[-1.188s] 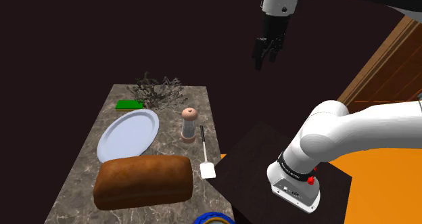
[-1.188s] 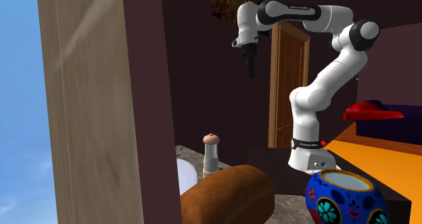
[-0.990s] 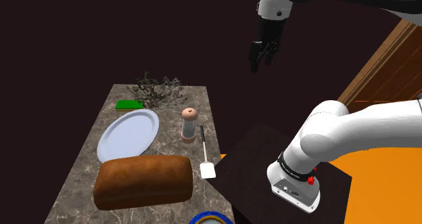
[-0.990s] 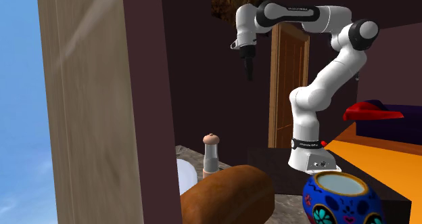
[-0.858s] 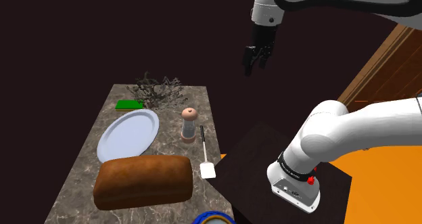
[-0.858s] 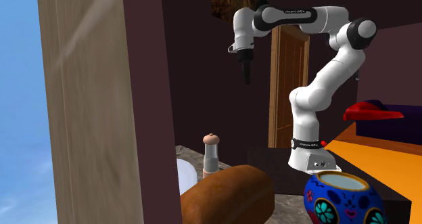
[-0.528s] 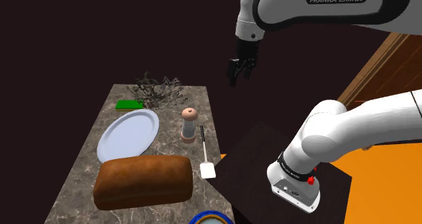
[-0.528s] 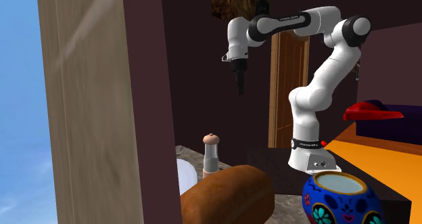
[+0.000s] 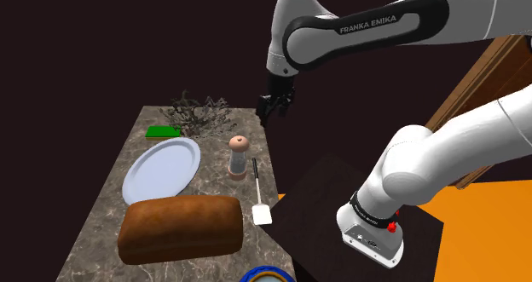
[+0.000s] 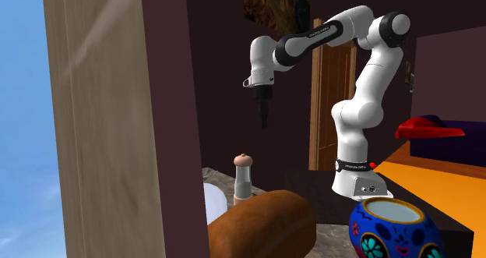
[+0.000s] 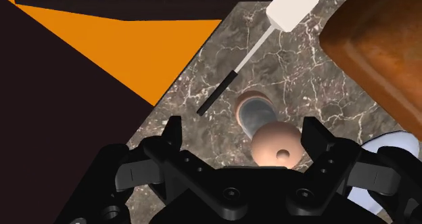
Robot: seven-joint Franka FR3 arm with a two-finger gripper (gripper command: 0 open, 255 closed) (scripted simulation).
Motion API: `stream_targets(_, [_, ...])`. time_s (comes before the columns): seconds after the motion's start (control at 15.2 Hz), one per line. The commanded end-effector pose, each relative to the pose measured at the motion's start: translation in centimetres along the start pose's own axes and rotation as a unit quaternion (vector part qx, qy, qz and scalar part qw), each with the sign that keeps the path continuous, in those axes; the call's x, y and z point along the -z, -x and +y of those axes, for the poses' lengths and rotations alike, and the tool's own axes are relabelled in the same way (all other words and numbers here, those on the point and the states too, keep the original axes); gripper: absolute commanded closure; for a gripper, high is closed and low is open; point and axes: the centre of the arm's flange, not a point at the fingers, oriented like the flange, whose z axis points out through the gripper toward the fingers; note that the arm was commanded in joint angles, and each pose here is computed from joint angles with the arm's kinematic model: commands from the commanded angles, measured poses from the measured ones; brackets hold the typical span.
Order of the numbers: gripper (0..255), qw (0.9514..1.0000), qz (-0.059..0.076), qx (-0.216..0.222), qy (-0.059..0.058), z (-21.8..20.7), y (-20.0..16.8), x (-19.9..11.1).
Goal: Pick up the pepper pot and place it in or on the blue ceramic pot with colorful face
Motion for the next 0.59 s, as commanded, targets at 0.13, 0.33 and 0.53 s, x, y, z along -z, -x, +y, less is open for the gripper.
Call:
stream_targets(0.13, [0, 0.9998, 0.008, 0.008, -0.013, -1.9, -2.6, -3.7])
stream_targets(0.33, [0, 0.9995, 0.013, 0.014, -0.023, -3.7, -4.6, -6.3])
stream_targets(0.53, [0, 0.9993, 0.016, 0.018, -0.029, -4.9, -5.8, -8.4])
